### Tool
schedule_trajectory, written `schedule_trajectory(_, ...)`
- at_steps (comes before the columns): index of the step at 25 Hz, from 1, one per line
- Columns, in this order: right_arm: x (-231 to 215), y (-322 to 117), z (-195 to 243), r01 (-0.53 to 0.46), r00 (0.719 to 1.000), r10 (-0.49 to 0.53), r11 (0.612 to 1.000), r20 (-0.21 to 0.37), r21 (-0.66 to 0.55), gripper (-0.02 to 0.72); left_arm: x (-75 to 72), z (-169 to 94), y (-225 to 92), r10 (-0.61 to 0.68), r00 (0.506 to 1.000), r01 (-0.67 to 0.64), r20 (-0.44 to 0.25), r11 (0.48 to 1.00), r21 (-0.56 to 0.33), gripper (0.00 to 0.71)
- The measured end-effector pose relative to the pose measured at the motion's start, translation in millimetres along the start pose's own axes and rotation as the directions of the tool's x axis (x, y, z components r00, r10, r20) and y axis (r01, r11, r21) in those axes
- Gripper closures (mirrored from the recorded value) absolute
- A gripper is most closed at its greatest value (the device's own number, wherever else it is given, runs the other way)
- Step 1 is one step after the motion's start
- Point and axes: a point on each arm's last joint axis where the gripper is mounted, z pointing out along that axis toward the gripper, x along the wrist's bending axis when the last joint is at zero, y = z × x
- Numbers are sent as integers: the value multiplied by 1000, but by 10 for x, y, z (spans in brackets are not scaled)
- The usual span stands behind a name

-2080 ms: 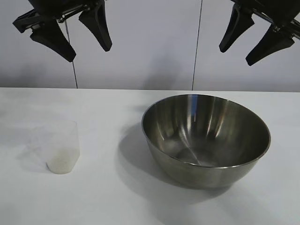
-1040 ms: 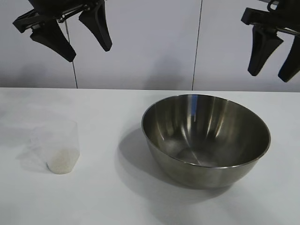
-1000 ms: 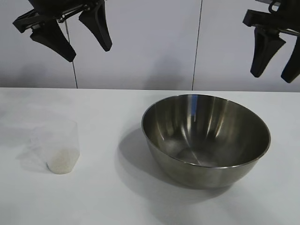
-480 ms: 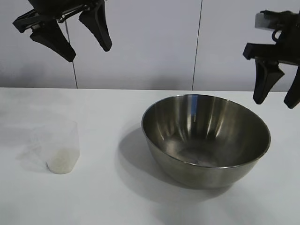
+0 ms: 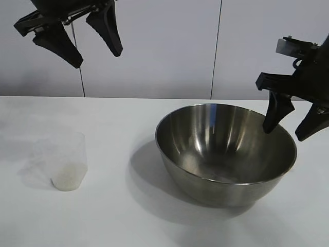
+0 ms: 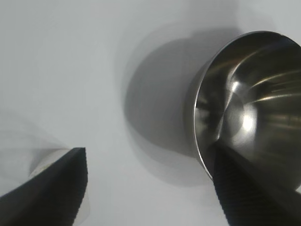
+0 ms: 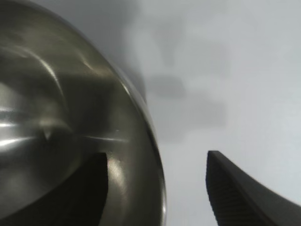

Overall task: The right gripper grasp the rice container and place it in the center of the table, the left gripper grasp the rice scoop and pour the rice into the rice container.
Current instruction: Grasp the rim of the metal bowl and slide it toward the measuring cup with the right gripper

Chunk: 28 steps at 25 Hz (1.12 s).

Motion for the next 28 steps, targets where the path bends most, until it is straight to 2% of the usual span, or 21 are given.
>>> schedule_trajectory(3,-8,-10,164,-7,1000,8,999,-26,41,285,0,0,0,0,1000,0,0,1000,0,171)
schedule_trajectory(9,-42,-35,371,-28,999,31,995,-33,93,297,0,0,0,0,1000,0,0,1000,0,171)
schedule_trajectory(11,-41,-24,372,-32,999,35,996,-35,81,389,0,0,0,0,1000,0,0,1000,0,171)
schedule_trajectory(14,-40,-21,376,-12,999,15,997,-38,78,610,0,0,0,0,1000,0,0,1000,0,171)
schedule_trajectory(16,-32,-17,375,-3,999,7,997,-47,73,663,0,0,0,0,1000,0,0,1000,0,171)
schedule_trajectory(20,2,-13,374,20,996,-14,998,-86,66,684,0,0,0,0,1000,0,0,1000,0,171)
schedule_trajectory(25,78,-41,365,55,984,-39,995,-176,87,684,0,0,0,0,1000,0,0,1000,0,171)
schedule_trajectory(28,104,-59,321,70,979,-49,993,-198,98,684,0,0,0,0,1000,0,0,1000,0,171)
